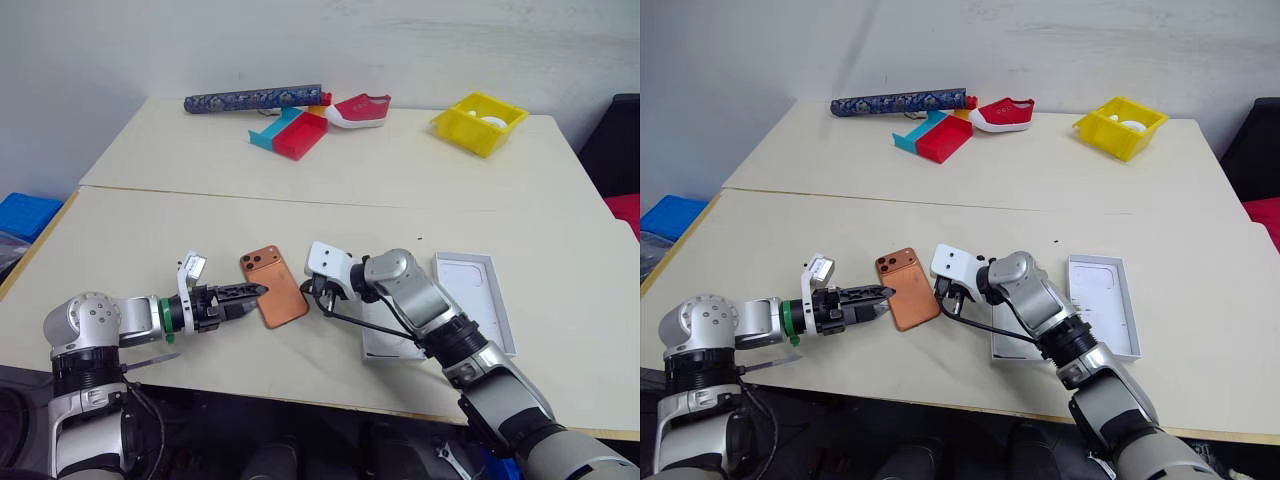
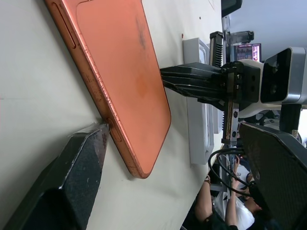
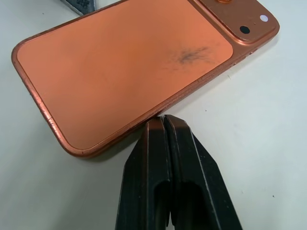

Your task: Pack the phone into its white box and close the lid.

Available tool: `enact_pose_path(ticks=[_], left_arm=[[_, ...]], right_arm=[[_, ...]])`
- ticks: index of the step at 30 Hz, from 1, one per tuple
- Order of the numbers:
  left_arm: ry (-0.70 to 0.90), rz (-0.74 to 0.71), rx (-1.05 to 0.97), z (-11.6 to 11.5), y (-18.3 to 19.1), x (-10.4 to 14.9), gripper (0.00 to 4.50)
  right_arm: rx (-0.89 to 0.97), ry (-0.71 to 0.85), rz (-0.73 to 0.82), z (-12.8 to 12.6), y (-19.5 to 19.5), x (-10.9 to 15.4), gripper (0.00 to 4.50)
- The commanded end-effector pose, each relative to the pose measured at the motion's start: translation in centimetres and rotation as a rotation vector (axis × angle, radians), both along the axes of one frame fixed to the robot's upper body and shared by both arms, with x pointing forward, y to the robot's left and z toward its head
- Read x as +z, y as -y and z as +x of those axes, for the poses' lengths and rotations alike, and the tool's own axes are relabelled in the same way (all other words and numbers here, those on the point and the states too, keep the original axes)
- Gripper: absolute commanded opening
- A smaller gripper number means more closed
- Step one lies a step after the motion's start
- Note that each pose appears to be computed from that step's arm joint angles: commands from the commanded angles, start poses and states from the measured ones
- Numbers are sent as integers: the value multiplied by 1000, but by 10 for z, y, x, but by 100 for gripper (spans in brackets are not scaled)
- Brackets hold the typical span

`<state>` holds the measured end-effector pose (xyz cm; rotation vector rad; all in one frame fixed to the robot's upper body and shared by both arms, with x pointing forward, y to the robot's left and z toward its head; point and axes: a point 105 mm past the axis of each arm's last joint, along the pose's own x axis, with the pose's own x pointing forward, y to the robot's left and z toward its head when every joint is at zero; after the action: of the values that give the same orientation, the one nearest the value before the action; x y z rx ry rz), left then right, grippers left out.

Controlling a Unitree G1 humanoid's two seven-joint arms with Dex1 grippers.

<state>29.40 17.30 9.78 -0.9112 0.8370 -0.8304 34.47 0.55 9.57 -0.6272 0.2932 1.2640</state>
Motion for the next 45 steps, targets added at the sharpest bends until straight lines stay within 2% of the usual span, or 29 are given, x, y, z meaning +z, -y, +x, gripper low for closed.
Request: enact_pose_path(ticks=[1, 4, 6, 11, 19, 25, 32, 38, 41, 45], left_arm=[[78, -144, -112, -3, 30, 22, 449], [86, -162, -115, -4, 33, 23, 449], [61, -122, -110, -4, 35, 15, 449], [-17, 131, -54, -4, 20, -15, 449], [-28, 380, -2, -21, -48, -2, 449], [-24, 441, -23, -28, -53, 0, 449], [-53, 417, -66, -26, -31, -17, 449], [-41, 321, -144, -18, 21, -28, 449], [-47, 247, -145, -15, 32, -26, 449], [-33, 44, -143, -11, 35, -6, 449]], right_arm=[[129, -36, 50, -22, -31, 3, 0], [133, -43, 54, -24, -31, 3, 0], [140, -46, 53, -25, -32, 3, 0], [156, 22, 5, -21, -26, 5, 0], [145, 101, -64, -7, -15, 1, 0], [157, 97, -53, -9, -21, -1, 0], [167, 77, -39, -11, -25, -2, 0], [176, 45, -20, -17, -31, 0, 0], [173, 24, 3, -19, -34, 2, 0], [163, 13, 6, -19, -31, 2, 0]])
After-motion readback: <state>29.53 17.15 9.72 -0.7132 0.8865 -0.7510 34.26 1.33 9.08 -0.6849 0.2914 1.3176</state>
